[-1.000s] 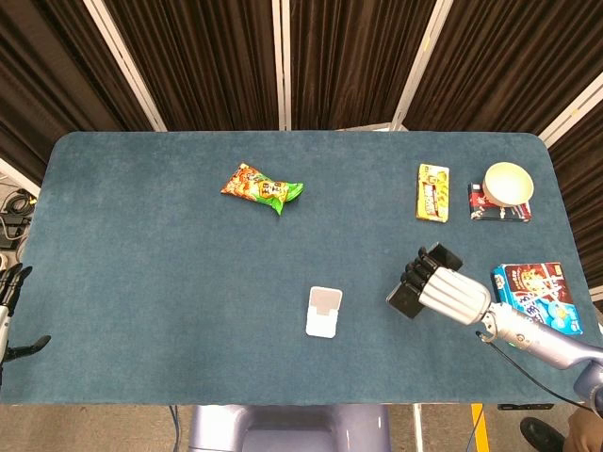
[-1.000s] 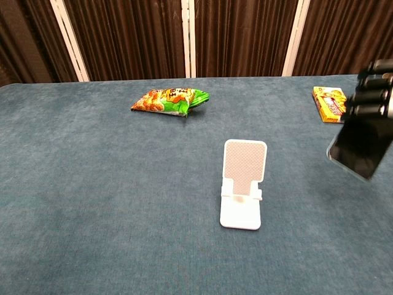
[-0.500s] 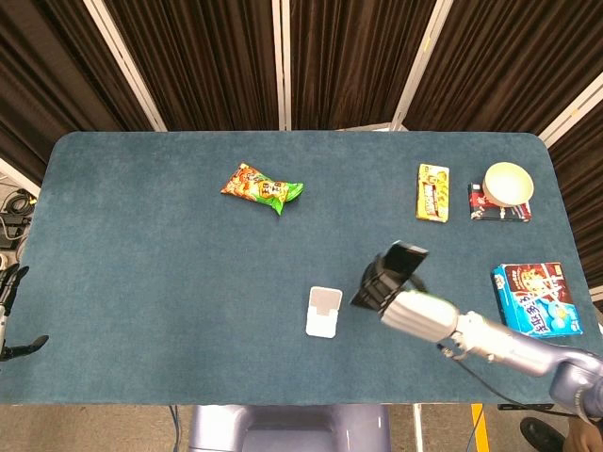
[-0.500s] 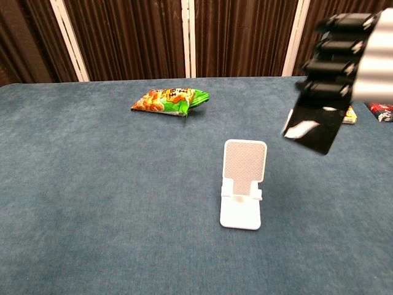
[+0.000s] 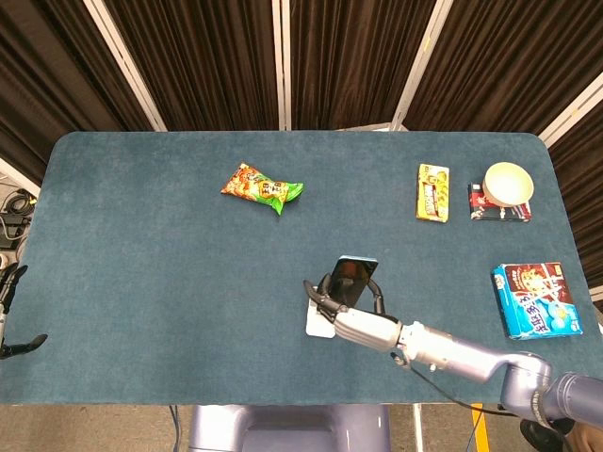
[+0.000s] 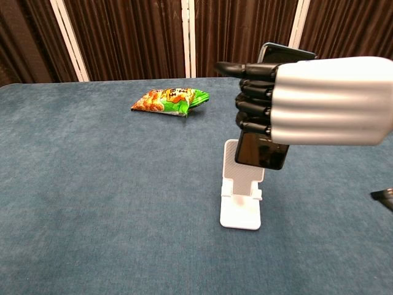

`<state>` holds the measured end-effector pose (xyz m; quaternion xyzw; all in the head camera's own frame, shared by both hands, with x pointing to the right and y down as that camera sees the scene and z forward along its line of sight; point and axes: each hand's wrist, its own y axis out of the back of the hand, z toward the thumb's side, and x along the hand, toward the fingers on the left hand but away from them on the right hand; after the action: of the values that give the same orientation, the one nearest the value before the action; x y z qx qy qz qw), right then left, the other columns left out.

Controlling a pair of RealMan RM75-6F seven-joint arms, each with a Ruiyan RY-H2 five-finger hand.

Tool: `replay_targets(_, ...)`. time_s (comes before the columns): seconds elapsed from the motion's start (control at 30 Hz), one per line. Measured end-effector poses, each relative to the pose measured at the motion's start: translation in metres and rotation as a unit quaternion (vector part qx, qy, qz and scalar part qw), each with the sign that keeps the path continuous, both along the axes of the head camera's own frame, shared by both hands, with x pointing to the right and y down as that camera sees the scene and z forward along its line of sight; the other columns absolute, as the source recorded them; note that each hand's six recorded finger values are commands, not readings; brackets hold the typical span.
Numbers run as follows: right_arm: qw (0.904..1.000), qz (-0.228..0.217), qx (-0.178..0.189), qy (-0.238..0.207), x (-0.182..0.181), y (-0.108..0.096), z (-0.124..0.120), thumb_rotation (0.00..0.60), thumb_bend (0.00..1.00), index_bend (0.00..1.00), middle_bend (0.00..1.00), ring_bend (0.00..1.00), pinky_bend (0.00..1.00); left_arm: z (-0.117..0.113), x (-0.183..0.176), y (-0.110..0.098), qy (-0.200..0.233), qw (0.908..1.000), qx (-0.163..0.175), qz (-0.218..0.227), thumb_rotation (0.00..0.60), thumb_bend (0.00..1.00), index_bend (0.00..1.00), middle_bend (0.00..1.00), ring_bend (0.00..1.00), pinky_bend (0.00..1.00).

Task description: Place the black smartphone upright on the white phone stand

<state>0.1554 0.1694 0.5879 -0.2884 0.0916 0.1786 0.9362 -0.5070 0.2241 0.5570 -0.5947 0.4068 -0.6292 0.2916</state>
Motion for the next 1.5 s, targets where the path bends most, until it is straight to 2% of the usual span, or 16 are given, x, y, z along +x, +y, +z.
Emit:
replay_targets(0.43,0.9987,0.014,0.005,0.05,-0.021,0.005,0.016,0.6,0.5,0.61,0.58,0.37,0.13,0.002,-0.003,-0.002,0.0,1.0,-0.003,-0.004,0.6,0.0,0.0,0.0,0.0,0.0)
replay_targets(0.77,0.9979,0.021,0.003,0.062,-0.038,0.015,0.029,0.6,0.51,0.61,0.58,0.37,0.14,0.002,-0.008,-0.004,0.005,0.9999,-0.004,-0.011,0.6,0.0,0.0,0.0,0.0,0.0)
replay_targets(1.03,0.9963,0.021,0.009,0.083,-0.038,0.022,0.039,0.6,0.51,0.61,0.58,0.37,0.13,0.001,-0.009,-0.005,0.008,0.9999,-0.003,-0.012,0.6,0.0,0.0,0.0,0.0,0.0)
replay_targets(1.5,0.9961,0.022,0.002,0.086,-0.041,0.031,0.042,0.6,0.5,0.57,0.54,0.37,0.14,0.001,-0.008,-0.004,0.01,0.9999,-0.004,-0.011,0.6,0.0,0.0,0.0,0.0,0.0)
